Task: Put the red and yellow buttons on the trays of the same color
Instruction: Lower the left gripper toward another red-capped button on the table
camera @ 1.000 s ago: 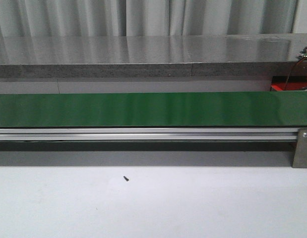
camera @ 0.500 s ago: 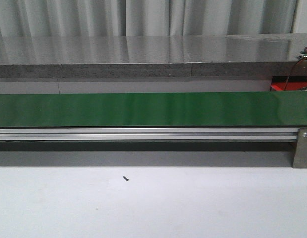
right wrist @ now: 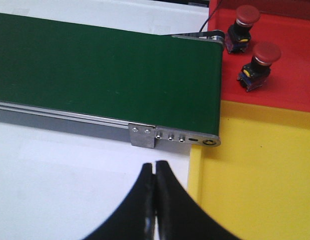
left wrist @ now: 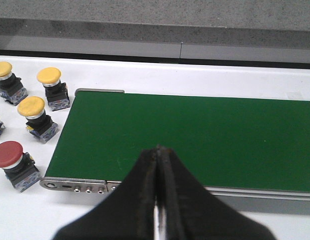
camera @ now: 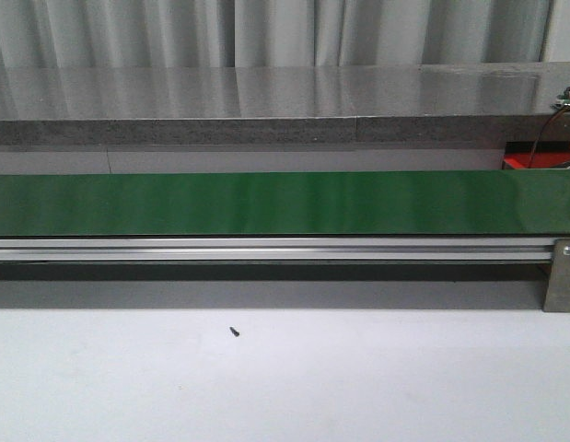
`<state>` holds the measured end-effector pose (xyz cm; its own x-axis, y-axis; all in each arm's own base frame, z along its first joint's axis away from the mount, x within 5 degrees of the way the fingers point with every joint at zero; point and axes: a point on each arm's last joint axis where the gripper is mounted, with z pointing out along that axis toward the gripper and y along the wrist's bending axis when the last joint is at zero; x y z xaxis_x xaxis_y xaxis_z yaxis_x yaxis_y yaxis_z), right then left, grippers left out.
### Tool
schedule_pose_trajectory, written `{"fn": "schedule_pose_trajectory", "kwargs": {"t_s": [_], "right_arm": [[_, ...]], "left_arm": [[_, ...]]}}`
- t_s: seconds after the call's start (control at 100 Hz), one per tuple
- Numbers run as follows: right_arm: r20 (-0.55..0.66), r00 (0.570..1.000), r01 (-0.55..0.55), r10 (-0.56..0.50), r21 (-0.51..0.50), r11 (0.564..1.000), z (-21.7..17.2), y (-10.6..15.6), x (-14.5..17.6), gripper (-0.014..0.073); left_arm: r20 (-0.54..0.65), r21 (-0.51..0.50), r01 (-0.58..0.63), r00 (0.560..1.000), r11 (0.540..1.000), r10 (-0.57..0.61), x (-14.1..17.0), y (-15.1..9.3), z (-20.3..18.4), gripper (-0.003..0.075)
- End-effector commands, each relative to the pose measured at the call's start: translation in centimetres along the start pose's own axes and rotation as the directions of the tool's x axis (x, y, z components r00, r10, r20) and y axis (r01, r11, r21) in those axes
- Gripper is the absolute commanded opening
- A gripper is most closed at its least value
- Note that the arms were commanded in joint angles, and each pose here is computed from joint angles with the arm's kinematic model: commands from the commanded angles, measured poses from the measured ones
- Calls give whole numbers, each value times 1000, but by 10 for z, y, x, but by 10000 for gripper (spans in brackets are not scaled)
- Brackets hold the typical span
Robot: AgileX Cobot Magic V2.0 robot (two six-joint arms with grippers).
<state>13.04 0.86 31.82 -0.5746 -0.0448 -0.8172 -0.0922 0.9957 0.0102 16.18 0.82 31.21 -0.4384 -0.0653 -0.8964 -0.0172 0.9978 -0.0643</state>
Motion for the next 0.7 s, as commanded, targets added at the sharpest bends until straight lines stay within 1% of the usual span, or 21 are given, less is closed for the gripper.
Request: {"fn": "schedule_pose_trajectory", "kwargs": {"t_s": [0.0, 0.23, 0.53, 0.6, 0.67, 0.68, 0.69], "right_arm": [[92, 996, 1, -2, 9, 1000, -6, -1, -13, -69], [92, 996, 1, -2, 9, 1000, -6, -1, -13, -69], [92, 996, 1, -2, 9, 1000, -6, -1, -13, -69], [92, 996, 1, -2, 9, 1000, -6, -1, -13, -69], [92, 996, 1, -2, 9, 1000, -6, -1, -13, -69], [92, 996, 1, -2, 9, 1000, -6, -1, -13, -69], [92, 996, 1, -2, 9, 1000, -6, -1, -13, -69]], "left_arm": [[96, -4, 12, 995, 1000, -11, -14, -1, -4, -20], [96, -4, 12, 995, 1000, -11, -14, -1, -4, -20], [67, -5, 15, 998, 1000, -15, -13, 0, 3, -12], [67, -5, 15, 998, 1000, -15, -13, 0, 3, 45], [71, -7, 8, 997, 1000, -7, -14, 0, 2, 165], [71, -6, 8, 997, 1000, -7, -14, 0, 2, 213], [71, -6, 8, 997, 1000, -7, -14, 0, 2, 213]]}}
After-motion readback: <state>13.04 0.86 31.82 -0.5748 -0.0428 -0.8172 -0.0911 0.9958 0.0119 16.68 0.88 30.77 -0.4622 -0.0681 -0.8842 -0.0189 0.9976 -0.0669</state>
